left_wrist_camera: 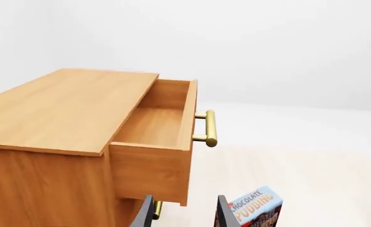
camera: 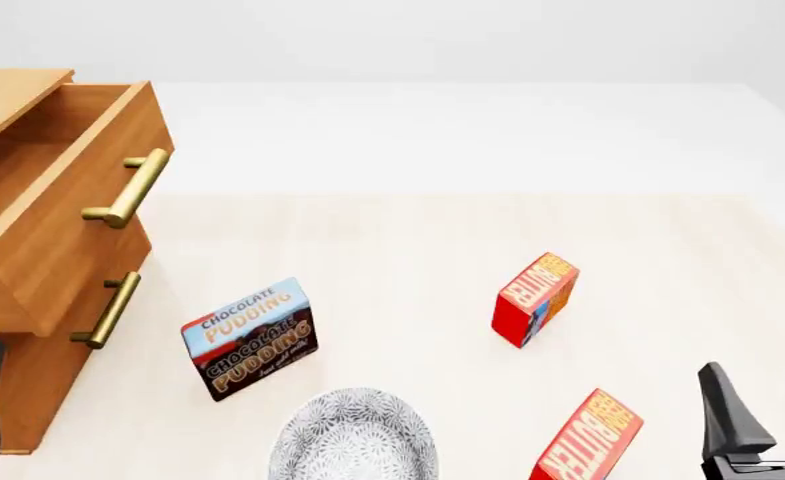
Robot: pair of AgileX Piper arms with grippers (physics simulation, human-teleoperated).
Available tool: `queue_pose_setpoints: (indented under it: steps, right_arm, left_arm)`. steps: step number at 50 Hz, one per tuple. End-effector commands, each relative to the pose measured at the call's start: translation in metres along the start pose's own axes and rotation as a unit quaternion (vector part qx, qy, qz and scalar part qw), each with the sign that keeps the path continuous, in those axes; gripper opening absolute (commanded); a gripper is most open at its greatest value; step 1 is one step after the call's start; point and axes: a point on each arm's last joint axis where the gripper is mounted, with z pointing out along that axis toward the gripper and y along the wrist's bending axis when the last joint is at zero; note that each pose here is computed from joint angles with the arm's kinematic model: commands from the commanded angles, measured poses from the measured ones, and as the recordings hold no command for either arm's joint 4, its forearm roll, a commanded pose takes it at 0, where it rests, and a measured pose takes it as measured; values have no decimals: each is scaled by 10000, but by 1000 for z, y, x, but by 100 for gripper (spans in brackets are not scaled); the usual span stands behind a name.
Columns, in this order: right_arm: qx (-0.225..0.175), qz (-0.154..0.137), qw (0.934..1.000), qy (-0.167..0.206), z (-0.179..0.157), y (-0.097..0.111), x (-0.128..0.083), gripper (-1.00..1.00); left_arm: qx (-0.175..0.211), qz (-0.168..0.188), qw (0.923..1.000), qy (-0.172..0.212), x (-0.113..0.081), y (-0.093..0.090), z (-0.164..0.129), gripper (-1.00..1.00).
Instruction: Put the butter at the front in the top drawer of the cabinet and close it.
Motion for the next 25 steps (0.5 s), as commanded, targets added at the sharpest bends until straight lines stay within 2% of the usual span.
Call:
queue_pose_setpoints:
  steps: [1, 8, 10, 14, 19, 25]
  right_arm:
    - [-3, 5, 10000, 2, 0, 0, 1, 100]
    - [-2, 5, 10000, 5, 0, 0, 1, 100]
    - [-4, 2, 10000, 4, 0, 0, 1, 100]
    - [-7, 0, 10000, 5, 0, 0, 1, 100]
    - [-4, 5, 10000, 4, 0, 0, 1, 100]
    - [-4, 3, 10000, 4, 0, 0, 1, 100]
  left_arm:
    - [17, -61, 9999, 157, -48, -2, -20, 100]
    - [35, -45, 9993, 368, -76, -3, -13, 100]
    - [74, -42, 9993, 375, -81, -3, -14, 100]
    - [202, -76, 9971, 724, -90, -4, 2, 100]
    - [247, -111, 9953, 924, -98, -5, 11, 100]
    - [288, -97, 9938, 1072, -121, -7, 16, 100]
